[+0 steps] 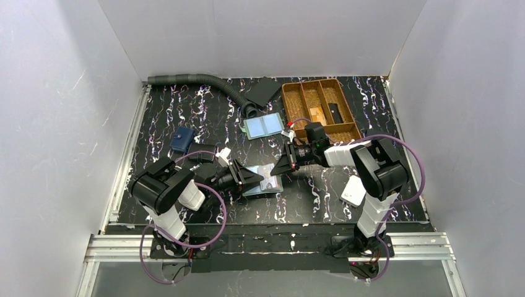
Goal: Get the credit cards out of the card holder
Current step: Remove the credit card from the card holder.
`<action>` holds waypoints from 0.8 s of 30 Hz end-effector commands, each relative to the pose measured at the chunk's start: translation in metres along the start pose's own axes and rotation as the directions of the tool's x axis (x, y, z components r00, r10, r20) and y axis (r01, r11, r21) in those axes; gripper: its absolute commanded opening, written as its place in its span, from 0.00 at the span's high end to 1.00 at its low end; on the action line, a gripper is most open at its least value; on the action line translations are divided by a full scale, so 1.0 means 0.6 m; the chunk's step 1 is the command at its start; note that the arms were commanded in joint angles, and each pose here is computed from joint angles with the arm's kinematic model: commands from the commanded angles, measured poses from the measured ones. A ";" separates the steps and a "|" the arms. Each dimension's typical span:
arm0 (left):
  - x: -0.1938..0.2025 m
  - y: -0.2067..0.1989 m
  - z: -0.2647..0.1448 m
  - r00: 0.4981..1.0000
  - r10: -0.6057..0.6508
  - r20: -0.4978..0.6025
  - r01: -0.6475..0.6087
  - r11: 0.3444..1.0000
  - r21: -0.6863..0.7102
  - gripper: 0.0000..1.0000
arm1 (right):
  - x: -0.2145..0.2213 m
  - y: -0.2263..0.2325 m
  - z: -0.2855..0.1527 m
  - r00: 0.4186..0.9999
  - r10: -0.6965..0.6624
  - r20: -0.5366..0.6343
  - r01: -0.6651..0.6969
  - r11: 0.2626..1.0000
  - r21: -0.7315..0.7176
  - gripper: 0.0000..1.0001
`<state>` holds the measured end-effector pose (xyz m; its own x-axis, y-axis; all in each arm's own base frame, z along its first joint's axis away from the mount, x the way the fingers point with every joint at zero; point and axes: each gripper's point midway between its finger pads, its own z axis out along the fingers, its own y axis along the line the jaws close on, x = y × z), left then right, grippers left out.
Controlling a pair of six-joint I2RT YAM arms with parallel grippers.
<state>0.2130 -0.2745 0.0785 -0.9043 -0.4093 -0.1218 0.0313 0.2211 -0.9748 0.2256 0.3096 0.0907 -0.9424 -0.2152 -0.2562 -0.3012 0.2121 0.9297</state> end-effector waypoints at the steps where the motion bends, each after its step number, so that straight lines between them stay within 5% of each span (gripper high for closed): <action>1: -0.006 -0.012 0.009 1.000 0.030 -0.001 -0.030 0.999 0.025 0.55 | 0.002 0.024 -0.002 0.999 -0.038 -0.025 0.036 0.996 -0.079 0.99; 7: -0.006 -0.019 0.012 0.999 0.037 -0.006 -0.037 0.999 0.038 0.66 | 0.003 0.023 -0.001 0.999 -0.031 -0.027 0.029 0.996 -0.082 0.99; 14: -0.006 -0.024 0.013 0.999 0.041 -0.010 -0.040 0.998 0.047 1.00 | 0.003 0.018 0.000 0.999 -0.027 -0.027 0.025 0.997 -0.075 0.99; 24: -0.007 0.003 -0.010 0.997 0.060 0.043 -0.060 0.998 -0.003 1.00 | 0.002 -0.027 -0.004 0.996 -0.085 -0.038 0.087 0.995 0.051 0.99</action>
<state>0.2111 -0.2734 0.0698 -0.9057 -0.4062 -0.1215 0.0184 0.2485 -0.9684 0.2244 0.3059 0.0868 -0.9309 -0.2435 -0.2722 -0.3237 0.2052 0.9236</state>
